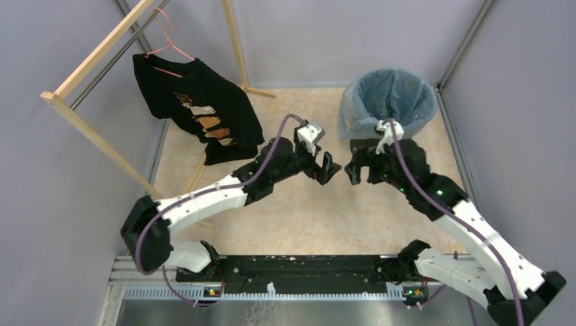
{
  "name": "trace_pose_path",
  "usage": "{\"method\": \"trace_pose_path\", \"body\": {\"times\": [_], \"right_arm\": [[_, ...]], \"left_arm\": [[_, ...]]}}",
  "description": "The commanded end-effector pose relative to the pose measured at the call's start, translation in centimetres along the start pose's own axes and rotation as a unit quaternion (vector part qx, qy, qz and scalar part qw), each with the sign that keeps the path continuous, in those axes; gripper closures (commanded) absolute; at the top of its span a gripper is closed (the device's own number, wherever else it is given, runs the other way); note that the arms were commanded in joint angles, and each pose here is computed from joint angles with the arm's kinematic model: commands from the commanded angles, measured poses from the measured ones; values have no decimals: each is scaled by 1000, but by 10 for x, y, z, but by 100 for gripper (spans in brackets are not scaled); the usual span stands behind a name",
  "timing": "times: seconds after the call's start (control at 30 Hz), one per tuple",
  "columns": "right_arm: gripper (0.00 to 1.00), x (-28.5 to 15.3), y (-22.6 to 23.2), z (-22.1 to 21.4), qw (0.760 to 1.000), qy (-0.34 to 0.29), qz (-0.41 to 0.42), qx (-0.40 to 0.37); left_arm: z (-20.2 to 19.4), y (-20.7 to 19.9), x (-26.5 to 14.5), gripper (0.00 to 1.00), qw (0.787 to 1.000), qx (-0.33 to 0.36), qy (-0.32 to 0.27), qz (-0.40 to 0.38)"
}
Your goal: Put the trash bags into the trash bin
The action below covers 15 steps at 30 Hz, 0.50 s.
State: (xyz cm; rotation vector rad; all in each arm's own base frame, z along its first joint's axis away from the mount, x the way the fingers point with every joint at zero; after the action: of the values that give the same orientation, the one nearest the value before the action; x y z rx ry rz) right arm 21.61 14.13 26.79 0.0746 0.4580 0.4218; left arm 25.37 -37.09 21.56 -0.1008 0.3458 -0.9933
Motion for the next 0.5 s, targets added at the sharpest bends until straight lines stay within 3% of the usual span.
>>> {"method": "trace_pose_path", "body": {"times": [0.0, 0.13, 0.3, 0.47], "right_arm": [[1, 43, 18, -6, 997, 13, 13, 80], [1, 82, 8, -28, 991, 20, -37, 127], [1, 125, -16, -59, 970, -3, -125, 209], [1, 150, -53, -63, 946, -78, -227, 218]], "left_arm": [[99, 11, -53, 1, 989, 64, -98, 86], [138, 16, -95, 1, 967, 116, -193, 120], [130, 15, -105, 1, 967, 114, -199, 115], [136, 9, -115, 1, 965, 115, -210, 105]]}}
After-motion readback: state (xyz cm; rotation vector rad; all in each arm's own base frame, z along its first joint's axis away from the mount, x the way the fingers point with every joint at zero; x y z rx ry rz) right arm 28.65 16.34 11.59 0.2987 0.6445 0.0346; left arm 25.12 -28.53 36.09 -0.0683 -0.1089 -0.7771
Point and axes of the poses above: each gripper's point midway between its finger pads, its own x axis out along the fingers, its own y axis along the line the jaws close on, z = x × y, the point moved 1 cm from there along -x, back along the fingers, and after that the axes turned 1 degree about -x, right-handed, at the moved point
